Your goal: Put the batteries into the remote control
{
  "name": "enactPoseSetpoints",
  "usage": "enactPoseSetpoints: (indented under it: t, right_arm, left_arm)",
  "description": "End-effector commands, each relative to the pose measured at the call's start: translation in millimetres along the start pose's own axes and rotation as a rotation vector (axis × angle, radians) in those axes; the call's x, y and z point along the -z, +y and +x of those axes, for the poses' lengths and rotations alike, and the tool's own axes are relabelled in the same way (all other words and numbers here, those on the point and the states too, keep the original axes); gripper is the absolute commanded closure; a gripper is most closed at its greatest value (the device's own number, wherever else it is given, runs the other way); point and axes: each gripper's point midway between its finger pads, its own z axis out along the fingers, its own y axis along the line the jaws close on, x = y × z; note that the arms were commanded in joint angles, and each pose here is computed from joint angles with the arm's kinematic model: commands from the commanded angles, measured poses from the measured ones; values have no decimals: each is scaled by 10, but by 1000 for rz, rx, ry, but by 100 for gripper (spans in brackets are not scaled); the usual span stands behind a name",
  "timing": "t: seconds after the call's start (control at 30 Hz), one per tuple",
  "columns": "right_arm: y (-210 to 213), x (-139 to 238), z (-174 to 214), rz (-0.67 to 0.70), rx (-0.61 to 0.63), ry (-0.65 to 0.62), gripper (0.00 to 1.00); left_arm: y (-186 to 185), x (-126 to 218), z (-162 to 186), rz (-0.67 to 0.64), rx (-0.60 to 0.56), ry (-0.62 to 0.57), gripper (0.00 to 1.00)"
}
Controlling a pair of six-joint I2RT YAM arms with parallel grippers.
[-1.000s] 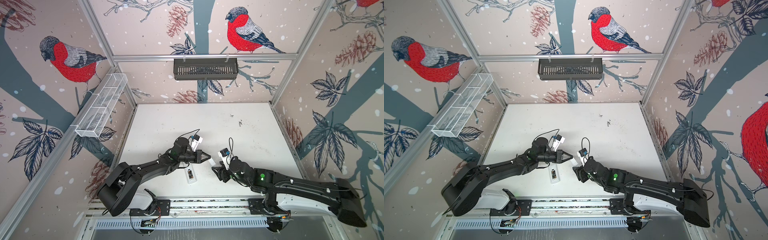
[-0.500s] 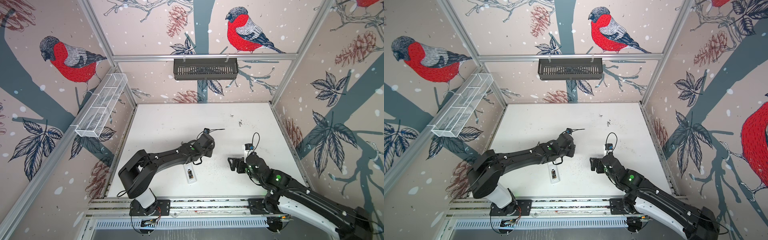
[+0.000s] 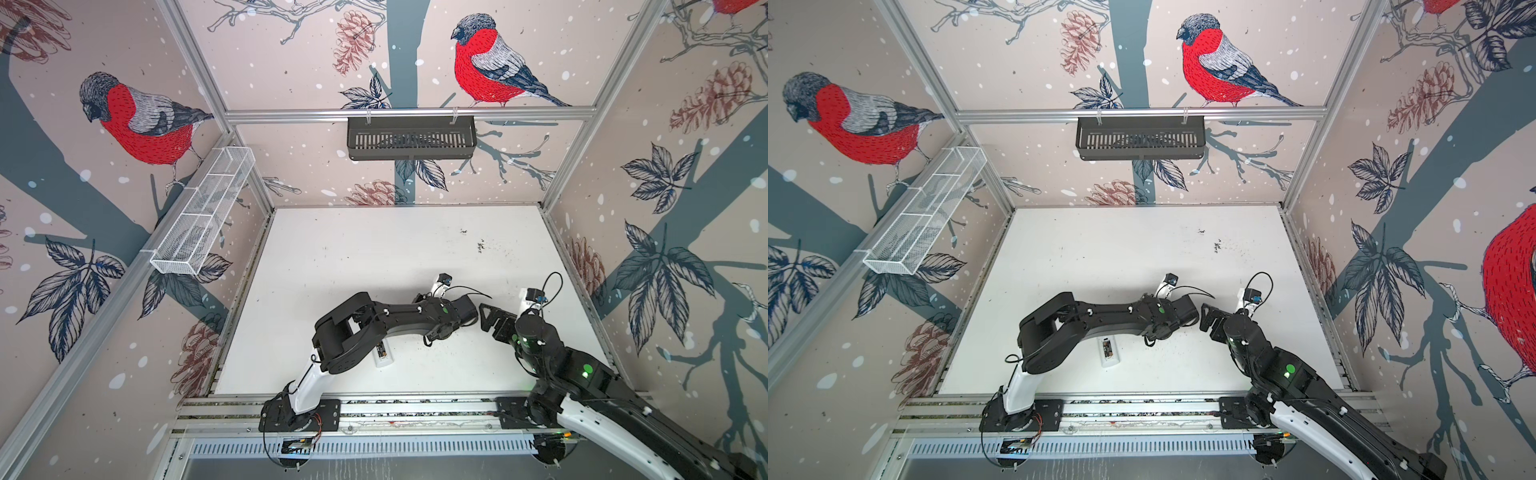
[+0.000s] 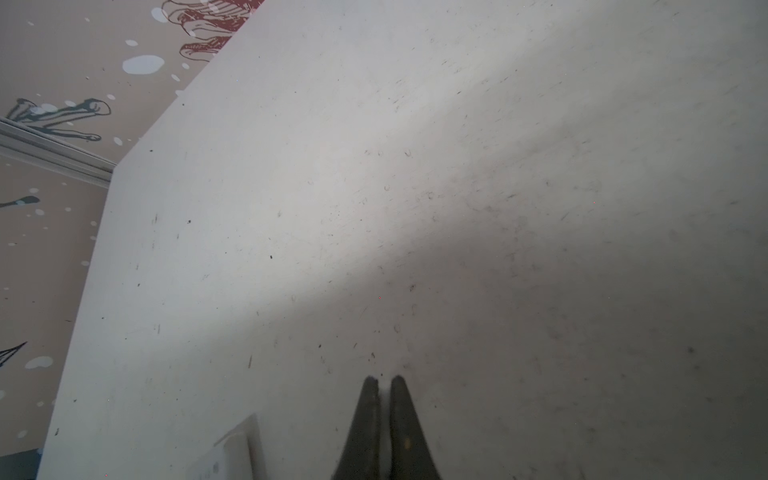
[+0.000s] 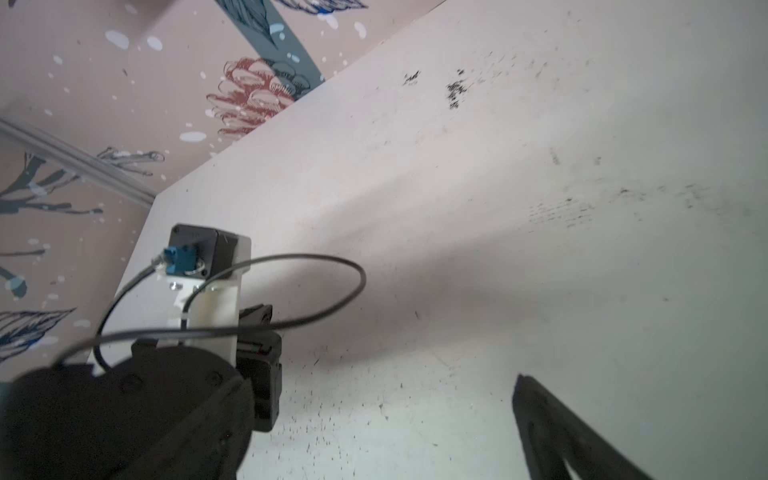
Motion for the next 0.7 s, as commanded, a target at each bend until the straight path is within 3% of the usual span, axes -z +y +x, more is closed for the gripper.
enactPoseSetpoints:
  t: [0.0, 0.1, 0.33, 0.47, 0.67]
  right_arm:
    - [-231, 100, -165, 104, -89, -93, 1]
    - [-219, 157, -256, 88, -96, -131, 1]
    - [-189, 150, -273, 84, -73, -131, 1]
    - [-163, 139, -270, 78, -59, -126, 0]
    - [-130, 87, -259, 80, -14, -115, 1]
  left_arm:
    - [30, 4, 123, -33, -25, 39, 100]
    - [-104, 47, 118, 29, -13, 42, 100]
    - [-355, 122, 110, 123, -32, 51, 80]
    - [-424, 194, 60, 164, -28, 42, 56]
    - [-367, 405, -80, 253, 4, 18, 29]
